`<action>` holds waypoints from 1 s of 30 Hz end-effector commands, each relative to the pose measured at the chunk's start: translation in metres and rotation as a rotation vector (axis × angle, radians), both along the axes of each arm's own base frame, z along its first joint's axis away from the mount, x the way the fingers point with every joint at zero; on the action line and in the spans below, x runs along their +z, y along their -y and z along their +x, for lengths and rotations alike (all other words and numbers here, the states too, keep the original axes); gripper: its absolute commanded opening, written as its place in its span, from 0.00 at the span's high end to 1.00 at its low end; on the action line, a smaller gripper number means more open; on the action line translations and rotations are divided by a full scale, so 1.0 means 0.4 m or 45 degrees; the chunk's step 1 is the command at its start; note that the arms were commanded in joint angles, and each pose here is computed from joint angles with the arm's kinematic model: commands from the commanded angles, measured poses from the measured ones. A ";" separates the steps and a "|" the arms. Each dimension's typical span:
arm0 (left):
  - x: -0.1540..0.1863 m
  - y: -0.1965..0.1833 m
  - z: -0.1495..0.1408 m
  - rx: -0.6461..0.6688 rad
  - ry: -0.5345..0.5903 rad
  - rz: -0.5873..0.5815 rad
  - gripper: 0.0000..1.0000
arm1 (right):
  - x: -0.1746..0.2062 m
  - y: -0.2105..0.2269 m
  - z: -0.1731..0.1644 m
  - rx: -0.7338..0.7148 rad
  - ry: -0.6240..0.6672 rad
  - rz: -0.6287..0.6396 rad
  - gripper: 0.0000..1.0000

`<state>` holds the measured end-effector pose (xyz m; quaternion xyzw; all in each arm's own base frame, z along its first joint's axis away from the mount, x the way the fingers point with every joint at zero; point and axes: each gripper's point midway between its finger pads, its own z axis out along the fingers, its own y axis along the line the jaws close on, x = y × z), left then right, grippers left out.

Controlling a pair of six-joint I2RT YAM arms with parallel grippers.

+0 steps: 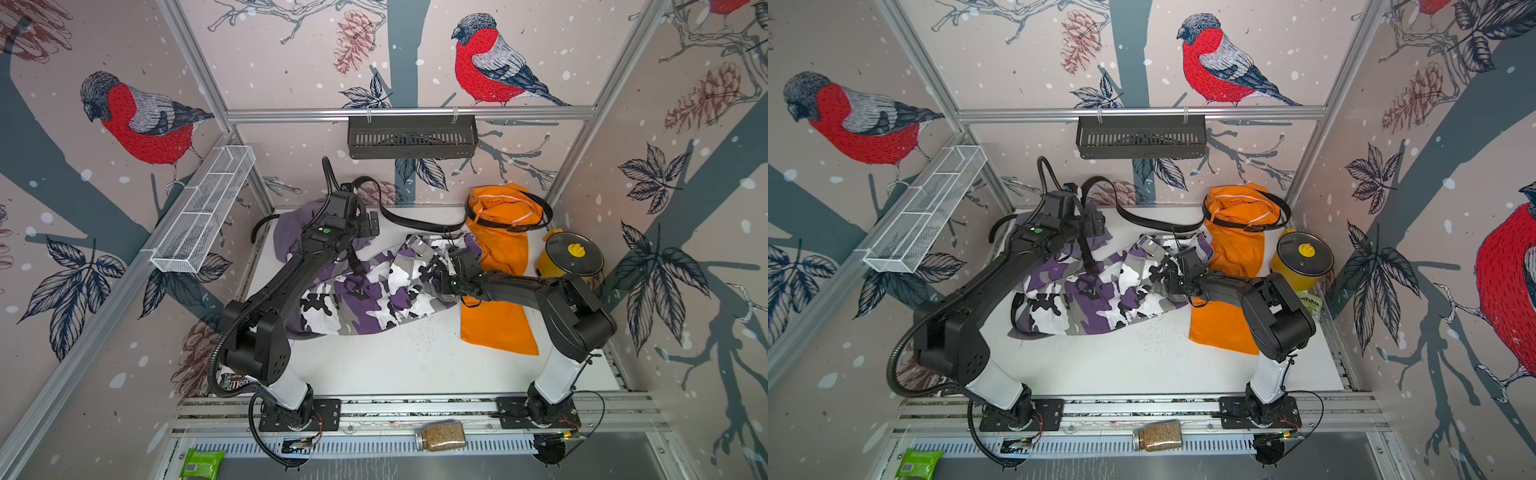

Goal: Remove the belt from the trousers
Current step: Pick up the trousers from the center of the board.

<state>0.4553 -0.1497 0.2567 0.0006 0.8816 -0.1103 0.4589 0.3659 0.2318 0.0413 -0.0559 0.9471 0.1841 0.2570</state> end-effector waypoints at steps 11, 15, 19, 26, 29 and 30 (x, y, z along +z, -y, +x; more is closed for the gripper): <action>-0.023 0.219 -0.228 -0.497 0.033 -0.158 0.00 | 0.354 -0.119 0.091 0.183 0.278 0.205 0.99; -0.027 0.277 -0.305 -0.633 0.120 -0.234 0.00 | 0.486 -0.187 0.149 0.274 0.419 0.308 0.99; -0.054 0.305 -0.309 -0.637 0.064 -0.272 0.00 | 0.571 -0.233 0.174 0.315 0.472 0.356 1.00; -0.024 0.318 -0.243 -0.525 0.180 -0.372 0.00 | 0.603 -0.277 0.132 0.365 0.479 0.378 1.00; -0.045 0.352 -0.218 -0.545 0.153 -0.410 0.00 | 0.622 -0.284 0.113 0.374 0.496 0.407 1.00; -0.051 0.354 -0.197 -0.514 0.143 -0.399 0.00 | 0.631 -0.285 0.107 0.378 0.499 0.417 1.00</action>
